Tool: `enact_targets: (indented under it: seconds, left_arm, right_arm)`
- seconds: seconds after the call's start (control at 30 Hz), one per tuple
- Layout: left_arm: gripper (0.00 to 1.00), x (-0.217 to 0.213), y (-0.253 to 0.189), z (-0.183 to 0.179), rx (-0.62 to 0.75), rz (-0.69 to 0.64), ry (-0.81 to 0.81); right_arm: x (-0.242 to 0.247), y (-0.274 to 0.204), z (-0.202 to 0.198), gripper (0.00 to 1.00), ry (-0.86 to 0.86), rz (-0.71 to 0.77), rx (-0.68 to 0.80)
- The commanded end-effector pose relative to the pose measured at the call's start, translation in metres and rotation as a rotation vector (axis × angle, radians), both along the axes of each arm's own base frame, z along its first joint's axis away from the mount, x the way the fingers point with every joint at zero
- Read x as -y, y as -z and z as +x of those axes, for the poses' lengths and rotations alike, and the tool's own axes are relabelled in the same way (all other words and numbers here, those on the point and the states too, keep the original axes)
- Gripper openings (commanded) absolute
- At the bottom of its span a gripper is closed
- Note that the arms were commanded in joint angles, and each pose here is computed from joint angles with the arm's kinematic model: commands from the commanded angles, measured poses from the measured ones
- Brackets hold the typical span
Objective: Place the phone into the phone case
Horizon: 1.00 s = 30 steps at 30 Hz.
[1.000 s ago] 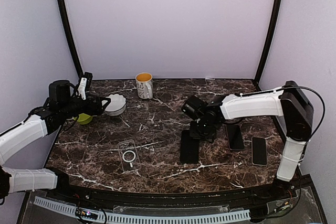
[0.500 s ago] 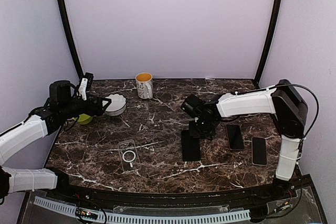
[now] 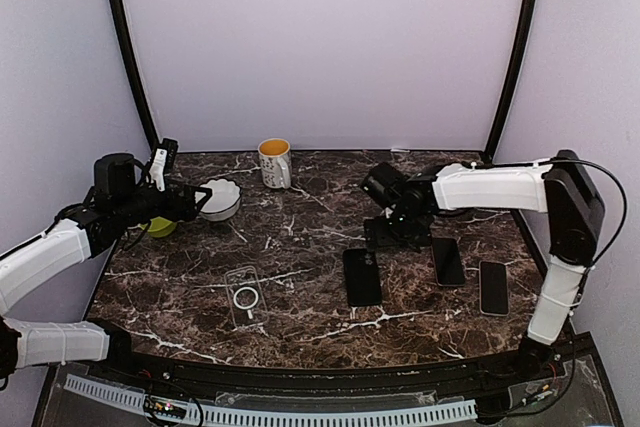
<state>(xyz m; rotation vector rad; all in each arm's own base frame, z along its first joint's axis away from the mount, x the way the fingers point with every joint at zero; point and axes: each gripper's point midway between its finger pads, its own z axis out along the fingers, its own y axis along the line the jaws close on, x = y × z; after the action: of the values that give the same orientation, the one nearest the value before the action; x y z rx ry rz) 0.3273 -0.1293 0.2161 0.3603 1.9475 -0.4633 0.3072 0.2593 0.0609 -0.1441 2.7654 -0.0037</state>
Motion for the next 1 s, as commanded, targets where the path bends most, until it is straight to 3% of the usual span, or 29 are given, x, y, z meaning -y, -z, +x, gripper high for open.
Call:
enact_targets:
  seconds: [0.0,0.43,0.97]
  left_arm:
    - [0.91,0.000,0.004,-0.005,-0.001,0.013,0.007]
    - [0.91,0.000,0.010,-0.004,-0.014,0.023,0.004]
    - [0.90,0.001,0.011,-0.004,-0.018,0.027,0.009]
  right_arm:
    - [0.079,-0.026,0.005,0.98,0.111,-0.066,0.012]
    - [0.148,0.015,-0.012,0.99,0.202,0.000,-0.173]
    - [0.150,0.049,-0.010,0.98,0.178,0.004,-0.257]
